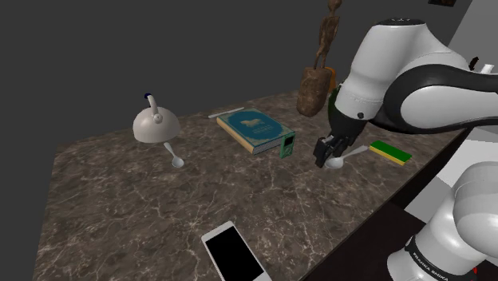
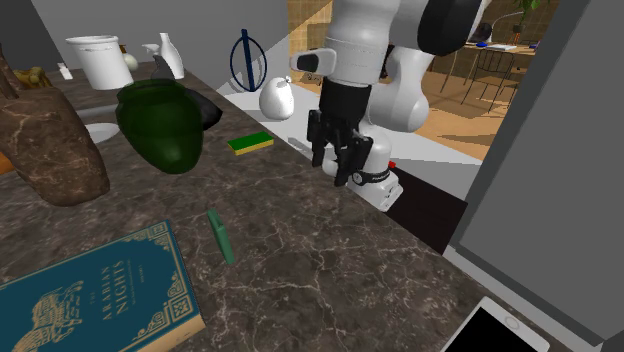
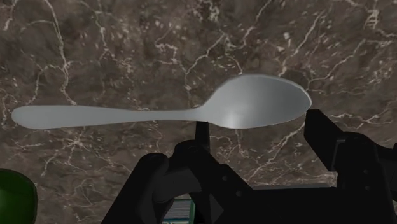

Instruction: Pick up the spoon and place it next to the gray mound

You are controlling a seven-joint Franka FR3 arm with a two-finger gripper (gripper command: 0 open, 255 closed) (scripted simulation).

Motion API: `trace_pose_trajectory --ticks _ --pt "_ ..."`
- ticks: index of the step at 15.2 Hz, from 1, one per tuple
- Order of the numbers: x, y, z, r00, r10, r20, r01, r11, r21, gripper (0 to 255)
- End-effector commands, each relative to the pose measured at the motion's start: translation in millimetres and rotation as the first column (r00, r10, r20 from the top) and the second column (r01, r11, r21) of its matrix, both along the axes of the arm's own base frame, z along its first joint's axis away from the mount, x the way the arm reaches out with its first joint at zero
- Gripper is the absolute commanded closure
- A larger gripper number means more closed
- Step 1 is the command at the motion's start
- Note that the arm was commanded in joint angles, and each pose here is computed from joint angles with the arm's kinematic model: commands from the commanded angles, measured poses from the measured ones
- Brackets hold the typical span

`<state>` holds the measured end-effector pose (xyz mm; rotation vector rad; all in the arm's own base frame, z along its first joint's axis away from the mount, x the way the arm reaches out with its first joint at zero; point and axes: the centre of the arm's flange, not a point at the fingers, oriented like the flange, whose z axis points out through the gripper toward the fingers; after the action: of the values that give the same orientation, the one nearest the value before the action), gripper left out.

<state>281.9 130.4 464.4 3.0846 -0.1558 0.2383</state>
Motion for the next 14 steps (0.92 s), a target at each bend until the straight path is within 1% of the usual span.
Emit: trace_pose_trajectory --ticks 1,14 --pt "0.4 0.8 10.3 1.0 0.0 -0.001 0.0 1.0 0.0 255" --pt "0.4 0.8 78.9 1.0 0.0 -0.001 0.0 1.0 0.0 255"
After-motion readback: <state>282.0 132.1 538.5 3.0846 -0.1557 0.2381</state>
